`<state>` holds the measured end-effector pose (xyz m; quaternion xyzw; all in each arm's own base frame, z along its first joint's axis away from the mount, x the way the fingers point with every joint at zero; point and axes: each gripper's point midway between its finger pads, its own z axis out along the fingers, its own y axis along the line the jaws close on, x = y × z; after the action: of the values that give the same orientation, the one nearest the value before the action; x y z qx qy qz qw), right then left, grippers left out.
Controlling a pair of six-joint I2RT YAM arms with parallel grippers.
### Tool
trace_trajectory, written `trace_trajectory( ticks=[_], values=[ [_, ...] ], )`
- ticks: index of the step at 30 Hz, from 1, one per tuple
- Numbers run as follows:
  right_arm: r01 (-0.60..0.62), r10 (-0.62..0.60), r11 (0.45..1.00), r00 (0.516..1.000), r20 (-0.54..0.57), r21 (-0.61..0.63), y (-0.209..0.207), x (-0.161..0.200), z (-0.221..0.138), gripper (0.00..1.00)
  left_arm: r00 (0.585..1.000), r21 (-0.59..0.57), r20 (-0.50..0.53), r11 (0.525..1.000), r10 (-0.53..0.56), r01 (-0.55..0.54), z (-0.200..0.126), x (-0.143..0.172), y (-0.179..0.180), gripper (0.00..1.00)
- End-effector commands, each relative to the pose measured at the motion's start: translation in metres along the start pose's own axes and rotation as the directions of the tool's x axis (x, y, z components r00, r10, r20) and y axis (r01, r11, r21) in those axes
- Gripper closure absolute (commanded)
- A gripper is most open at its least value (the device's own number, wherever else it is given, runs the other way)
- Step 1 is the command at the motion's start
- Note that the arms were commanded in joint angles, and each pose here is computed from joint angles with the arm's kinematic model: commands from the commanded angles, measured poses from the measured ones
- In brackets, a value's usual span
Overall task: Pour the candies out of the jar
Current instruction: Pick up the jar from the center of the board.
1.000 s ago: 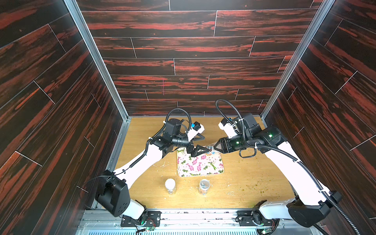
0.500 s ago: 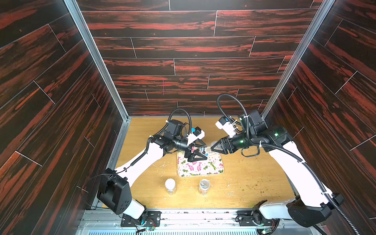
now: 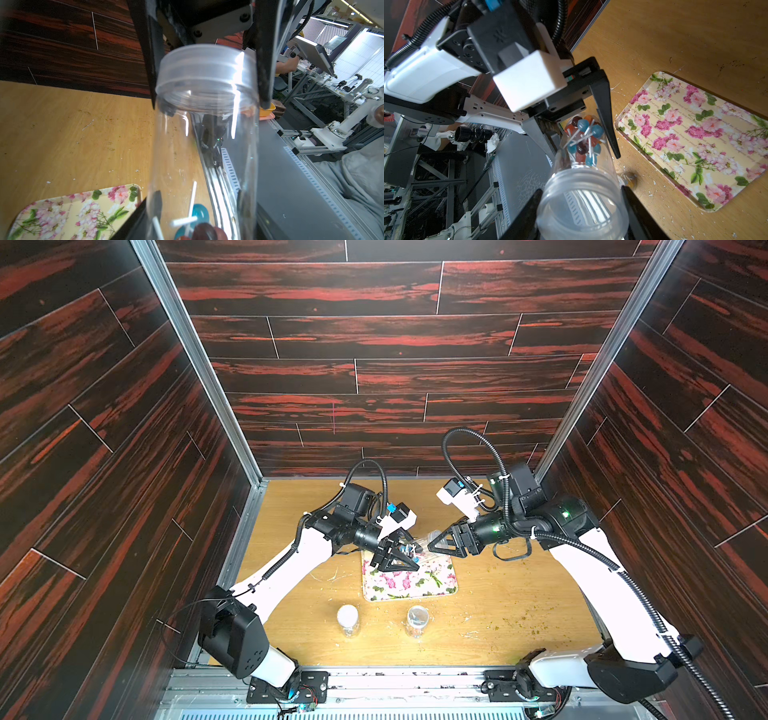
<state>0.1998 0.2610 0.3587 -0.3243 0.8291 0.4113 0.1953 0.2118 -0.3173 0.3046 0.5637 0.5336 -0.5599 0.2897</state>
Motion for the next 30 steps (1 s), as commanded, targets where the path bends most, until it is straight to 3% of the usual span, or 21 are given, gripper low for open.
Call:
trace_trajectory(
  ticks=[1, 8, 10, 12, 15, 21, 26, 30],
  values=[
    [0.027, -0.027, 0.999, 1.0, -0.001, -0.018, 0.001, -0.006, 0.002, 0.56, 0.999, 0.023, 0.005, 0.999, 0.033, -0.033, -0.003, -0.008, -0.018, 0.45],
    [0.02, -0.02, 1.0, 1.0, 0.006, -0.011, -0.003, -0.01, 0.006, 0.55, 0.999, -0.014, -0.014, 0.999, 0.052, -0.052, -0.001, -0.006, -0.015, 0.51],
    [0.016, -0.016, 1.0, 1.0, 0.012, -0.004, -0.005, -0.012, 0.006, 0.45, 0.997, -0.031, -0.003, 0.997, 0.074, -0.074, -0.001, -0.01, -0.012, 0.52],
    [0.009, -0.009, 1.0, 1.0, 0.027, 0.01, -0.006, -0.013, 0.005, 0.27, 0.997, -0.055, 0.004, 0.995, 0.08, -0.08, -0.001, -0.012, -0.008, 0.53],
    [-0.016, 0.014, 0.999, 0.998, 0.068, 0.036, -0.009, -0.017, 0.002, 0.17, 0.996, -0.116, 0.01, 0.99, 0.088, -0.086, -0.002, -0.013, 0.0, 0.54],
    [-0.122, 0.102, 0.987, 0.979, 0.179, 0.106, -0.021, -0.021, -0.005, 0.13, 0.989, -0.254, 0.08, 0.962, 0.121, -0.097, -0.007, -0.024, 0.018, 0.56],
    [-0.252, 0.194, 0.956, 0.929, 0.316, 0.153, -0.035, -0.025, -0.018, 0.13, 0.978, -0.393, 0.137, 0.915, 0.154, -0.089, -0.015, -0.027, 0.037, 0.57],
    [-0.288, 0.226, 0.953, 0.886, 0.406, 0.097, -0.03, -0.033, -0.024, 0.13, 0.976, -0.452, 0.149, 0.889, 0.162, -0.078, -0.015, -0.025, 0.045, 0.56]
  ],
)
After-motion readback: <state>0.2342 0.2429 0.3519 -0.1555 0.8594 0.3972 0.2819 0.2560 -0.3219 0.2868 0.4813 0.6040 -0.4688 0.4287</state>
